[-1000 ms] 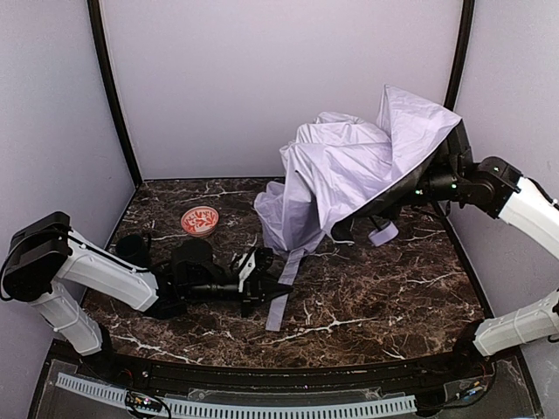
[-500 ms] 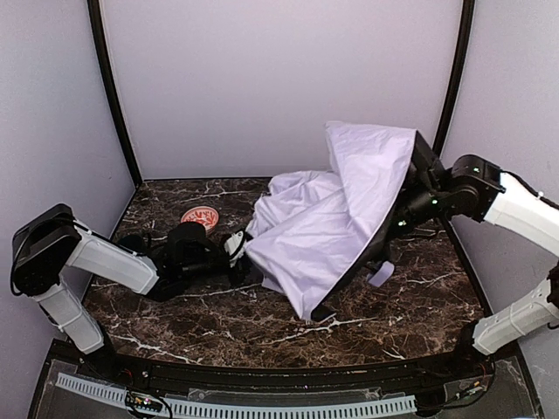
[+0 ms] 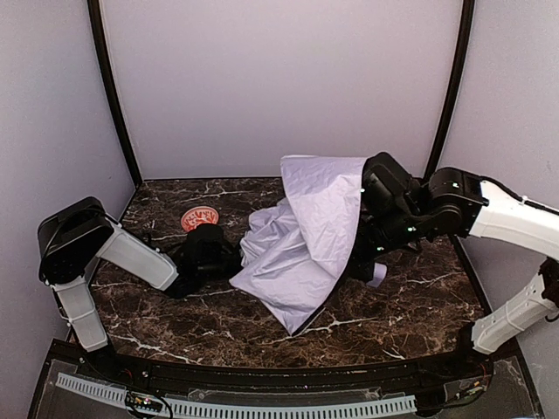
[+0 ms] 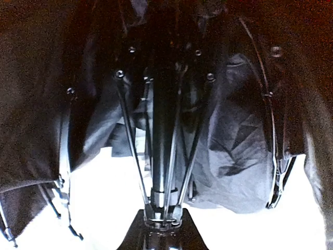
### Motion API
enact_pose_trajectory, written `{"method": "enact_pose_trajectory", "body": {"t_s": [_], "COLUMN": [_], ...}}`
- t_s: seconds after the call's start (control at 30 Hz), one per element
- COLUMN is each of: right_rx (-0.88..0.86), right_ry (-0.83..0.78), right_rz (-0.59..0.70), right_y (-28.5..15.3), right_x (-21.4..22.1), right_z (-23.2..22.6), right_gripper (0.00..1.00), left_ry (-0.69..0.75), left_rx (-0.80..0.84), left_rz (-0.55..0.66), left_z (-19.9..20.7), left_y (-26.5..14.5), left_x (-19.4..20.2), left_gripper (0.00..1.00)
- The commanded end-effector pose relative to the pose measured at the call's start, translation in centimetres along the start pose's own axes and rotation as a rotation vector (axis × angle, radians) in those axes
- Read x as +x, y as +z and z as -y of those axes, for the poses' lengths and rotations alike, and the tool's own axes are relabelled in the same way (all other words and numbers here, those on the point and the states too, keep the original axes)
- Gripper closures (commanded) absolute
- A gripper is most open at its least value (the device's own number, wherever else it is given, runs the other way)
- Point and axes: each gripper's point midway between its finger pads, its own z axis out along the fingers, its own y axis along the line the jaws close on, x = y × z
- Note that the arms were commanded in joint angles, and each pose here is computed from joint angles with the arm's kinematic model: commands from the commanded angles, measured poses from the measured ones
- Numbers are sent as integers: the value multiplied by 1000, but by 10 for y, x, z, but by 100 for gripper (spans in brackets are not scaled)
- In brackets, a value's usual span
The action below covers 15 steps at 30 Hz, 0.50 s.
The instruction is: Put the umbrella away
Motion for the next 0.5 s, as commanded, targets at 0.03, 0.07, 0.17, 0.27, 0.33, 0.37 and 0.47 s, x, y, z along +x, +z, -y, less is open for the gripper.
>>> {"method": "enact_pose_trajectory", "body": {"t_s": [0.03, 0.07, 0.17, 0.27, 0.33, 0.37, 0.47], "right_rx": [470, 476, 401, 360, 367, 377, 447], "right_ry": [103, 94, 1, -34, -29, -23, 7], "right_rz": [365, 397, 478, 478, 432, 403, 344], "right_y": [-97, -105, -113, -104, -92, -85, -72], "right_x": [-69, -72, -80, -76, -67, -61, -50], "right_z": [95, 98, 82, 74, 76, 80, 94], "right_gripper": [100, 100, 100, 100, 100, 100, 100], "left_ry": [30, 23, 13, 15, 17, 18, 13], "left_rx": [6, 15, 4, -38, -45, -46, -52], "left_rz": [93, 89, 71, 60, 49, 41, -6], "left_z": [7, 10, 10, 3, 1, 0, -1], "left_y": [-1, 1, 6, 10, 13, 15, 19], "left_x": [-37, -36, -29, -25, -22, -21, -10], "left_gripper": [100, 100, 100, 100, 100, 100, 87]}}
